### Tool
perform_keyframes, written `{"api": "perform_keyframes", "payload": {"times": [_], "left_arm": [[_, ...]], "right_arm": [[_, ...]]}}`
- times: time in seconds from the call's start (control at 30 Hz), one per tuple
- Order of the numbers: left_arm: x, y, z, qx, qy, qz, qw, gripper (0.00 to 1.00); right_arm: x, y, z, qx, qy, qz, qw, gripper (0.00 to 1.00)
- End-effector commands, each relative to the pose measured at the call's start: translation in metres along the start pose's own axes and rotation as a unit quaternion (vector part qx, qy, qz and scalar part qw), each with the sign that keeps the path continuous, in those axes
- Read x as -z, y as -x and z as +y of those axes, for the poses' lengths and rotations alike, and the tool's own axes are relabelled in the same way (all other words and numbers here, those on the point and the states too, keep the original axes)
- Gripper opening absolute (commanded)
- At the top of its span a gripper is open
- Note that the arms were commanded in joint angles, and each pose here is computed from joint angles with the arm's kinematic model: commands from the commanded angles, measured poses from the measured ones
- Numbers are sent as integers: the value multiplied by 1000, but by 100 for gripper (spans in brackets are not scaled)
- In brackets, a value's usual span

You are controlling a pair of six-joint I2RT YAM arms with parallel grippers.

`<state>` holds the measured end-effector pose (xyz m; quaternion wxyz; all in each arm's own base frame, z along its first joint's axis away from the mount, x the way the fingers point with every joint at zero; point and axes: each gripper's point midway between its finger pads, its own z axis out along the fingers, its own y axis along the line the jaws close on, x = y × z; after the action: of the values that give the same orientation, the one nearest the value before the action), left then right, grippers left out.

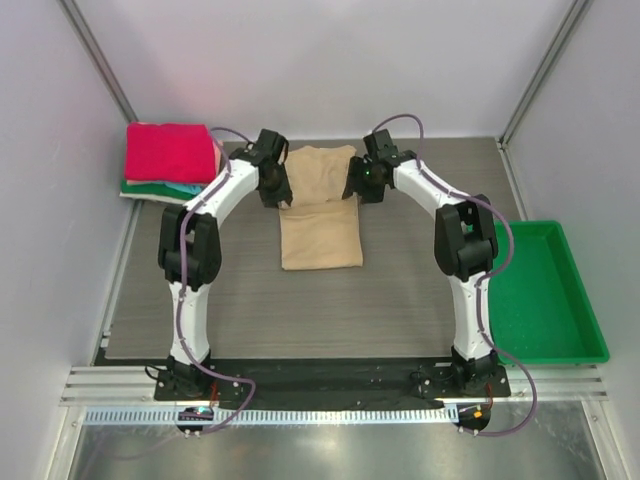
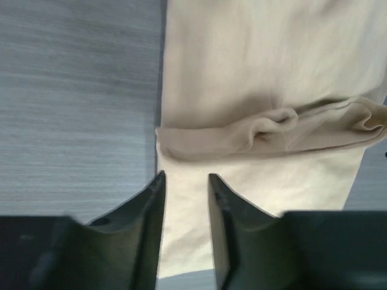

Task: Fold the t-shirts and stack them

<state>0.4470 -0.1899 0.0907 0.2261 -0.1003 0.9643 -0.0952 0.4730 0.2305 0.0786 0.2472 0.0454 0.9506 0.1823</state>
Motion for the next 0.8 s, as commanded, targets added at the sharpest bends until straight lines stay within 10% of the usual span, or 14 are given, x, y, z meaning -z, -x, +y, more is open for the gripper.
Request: {"api": "perform_keyframes", "payload": {"times": [0.0,0.17,0.77], "left_arm": [[9,34,4,16,-1,2,1000,38],[49,65,-5,8,-15,-26,999,55],[79,-150,52,66,-129,-24,989,56]], "right_arm": [[-1,49,0,-15,25,-33,999,64],[50,102,11,-14,29,-80,996,67],[84,-124,-19,-31,139,32,989,71]]}}
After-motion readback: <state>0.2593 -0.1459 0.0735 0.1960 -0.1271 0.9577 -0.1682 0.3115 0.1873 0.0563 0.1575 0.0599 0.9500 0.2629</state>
